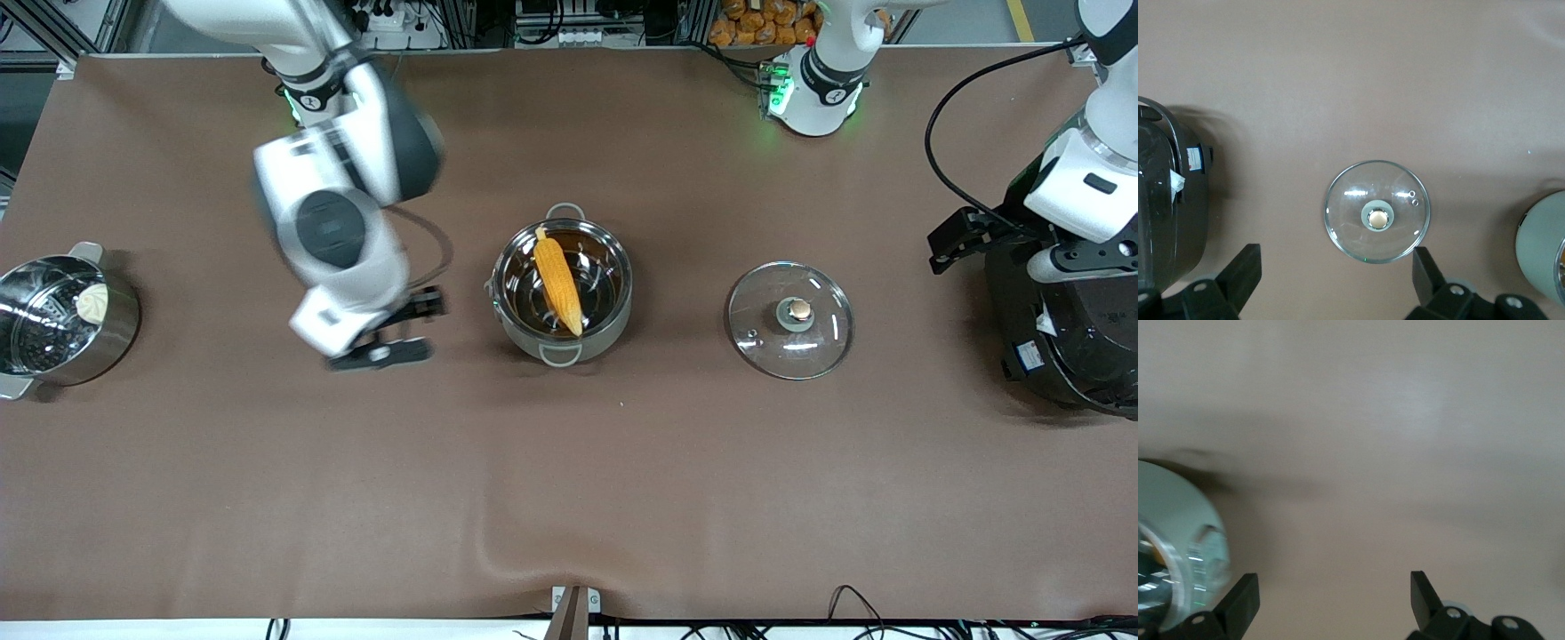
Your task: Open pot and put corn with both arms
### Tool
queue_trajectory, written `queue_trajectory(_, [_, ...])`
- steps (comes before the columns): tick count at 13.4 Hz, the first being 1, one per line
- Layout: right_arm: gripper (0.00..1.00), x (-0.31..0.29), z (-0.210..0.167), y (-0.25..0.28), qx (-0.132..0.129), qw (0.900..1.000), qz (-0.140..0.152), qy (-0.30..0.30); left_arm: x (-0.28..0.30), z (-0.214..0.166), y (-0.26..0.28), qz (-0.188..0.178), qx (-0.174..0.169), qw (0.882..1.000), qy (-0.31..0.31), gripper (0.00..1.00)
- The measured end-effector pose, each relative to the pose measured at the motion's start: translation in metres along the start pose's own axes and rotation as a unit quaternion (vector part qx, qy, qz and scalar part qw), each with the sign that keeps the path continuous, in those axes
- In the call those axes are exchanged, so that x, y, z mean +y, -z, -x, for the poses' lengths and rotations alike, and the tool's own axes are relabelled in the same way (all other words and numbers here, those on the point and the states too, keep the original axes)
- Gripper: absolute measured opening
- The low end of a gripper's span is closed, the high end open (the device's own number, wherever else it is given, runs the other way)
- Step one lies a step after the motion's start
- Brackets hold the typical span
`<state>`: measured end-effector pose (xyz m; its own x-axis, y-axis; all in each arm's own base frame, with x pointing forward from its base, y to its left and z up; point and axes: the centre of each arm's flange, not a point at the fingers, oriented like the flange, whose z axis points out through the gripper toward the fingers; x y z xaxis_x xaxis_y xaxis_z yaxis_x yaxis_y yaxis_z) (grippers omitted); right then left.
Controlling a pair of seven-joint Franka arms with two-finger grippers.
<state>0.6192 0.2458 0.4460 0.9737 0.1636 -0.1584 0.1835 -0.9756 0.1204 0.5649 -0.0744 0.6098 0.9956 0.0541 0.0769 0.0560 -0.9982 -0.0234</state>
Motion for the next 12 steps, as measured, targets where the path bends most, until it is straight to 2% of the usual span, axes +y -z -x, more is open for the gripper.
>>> queue_trajectory(2, [1.0, 0.056, 0.007, 0.017, -0.011, 1.0, -0.007, 0.008, 0.0, 0.001, 0.0, -0.001, -0.003, 1.0, -0.005, 1.0])
queue_trajectory(4, [1.0, 0.103, 0.022, 0.042, -0.011, 1.0, -0.014, 0.012, 0.001, 0.003, -0.001, 0.0, -0.011, 1.0, -0.025, 1.0])
queue_trajectory(8, [1.0, 0.203, 0.067, 0.089, 0.017, 0.999, -0.028, -0.001, 0.003, 0.007, -0.003, 0.001, -0.027, 0.999, -0.033, 1.0])
queue_trajectory(12, [1.0, 0.222, 0.118, 0.127, 0.047, 0.998, -0.031, -0.015, 0.004, 0.009, -0.002, -0.001, -0.036, 0.999, -0.035, 1.0])
